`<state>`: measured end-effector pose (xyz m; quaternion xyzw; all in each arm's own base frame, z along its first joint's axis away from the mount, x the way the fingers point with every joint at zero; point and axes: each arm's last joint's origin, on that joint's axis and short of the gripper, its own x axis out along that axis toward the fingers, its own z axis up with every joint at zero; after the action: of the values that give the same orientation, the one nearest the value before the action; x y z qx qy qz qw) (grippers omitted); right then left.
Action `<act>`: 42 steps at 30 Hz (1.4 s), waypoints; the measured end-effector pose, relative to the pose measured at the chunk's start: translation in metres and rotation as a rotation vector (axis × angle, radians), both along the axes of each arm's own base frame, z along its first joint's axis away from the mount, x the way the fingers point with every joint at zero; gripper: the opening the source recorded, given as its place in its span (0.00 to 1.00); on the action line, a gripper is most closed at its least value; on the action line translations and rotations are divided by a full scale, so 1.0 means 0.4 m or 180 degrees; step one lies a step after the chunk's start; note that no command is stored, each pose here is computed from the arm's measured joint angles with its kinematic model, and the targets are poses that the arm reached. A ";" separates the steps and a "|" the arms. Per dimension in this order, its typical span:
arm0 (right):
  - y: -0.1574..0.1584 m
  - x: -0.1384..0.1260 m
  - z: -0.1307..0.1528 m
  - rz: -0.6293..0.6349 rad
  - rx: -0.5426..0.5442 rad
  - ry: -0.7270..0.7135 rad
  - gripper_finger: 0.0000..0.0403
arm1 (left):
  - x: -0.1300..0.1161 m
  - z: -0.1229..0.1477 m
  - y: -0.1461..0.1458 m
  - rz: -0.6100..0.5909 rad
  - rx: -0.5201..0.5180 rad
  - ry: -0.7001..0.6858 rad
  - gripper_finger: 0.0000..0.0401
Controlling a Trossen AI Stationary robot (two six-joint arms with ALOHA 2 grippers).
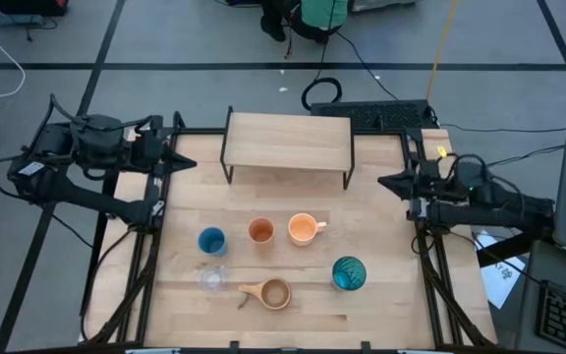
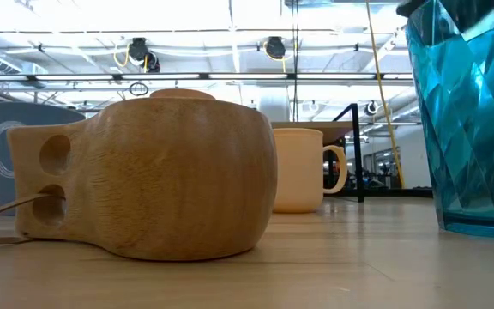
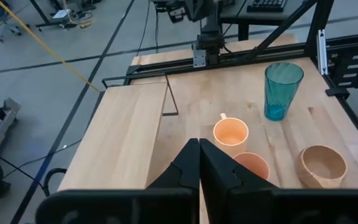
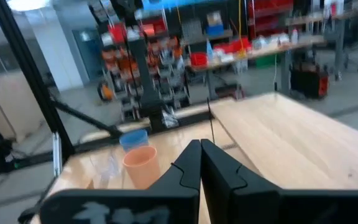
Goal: Stack small to large cups/mugs on shelf
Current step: Put the blue cup on the shelf
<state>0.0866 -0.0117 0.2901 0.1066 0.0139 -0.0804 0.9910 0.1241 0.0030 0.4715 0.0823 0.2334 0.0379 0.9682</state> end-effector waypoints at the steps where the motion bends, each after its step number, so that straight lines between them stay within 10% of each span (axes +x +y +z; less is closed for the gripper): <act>1: -0.001 0.004 0.016 0.0000 0.0009 0.0078 0.00 | 0.000 0.000 0.000 -0.0005 0.0011 0.0003 0.02; 24: -0.018 0.153 0.375 0.0099 -0.0185 0.1126 0.00 | 0.051 -0.016 -0.019 -0.0122 -0.0086 0.0173 0.05; 42: 0.034 0.190 0.285 0.0490 -0.0069 0.1164 0.00 | 0.214 -0.077 -0.129 -0.0625 0.0140 0.0521 0.05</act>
<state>0.1627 0.0020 0.4041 0.0782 0.2010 -0.0225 0.9762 0.2098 -0.0484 0.4408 0.1289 0.3015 -0.0589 0.9429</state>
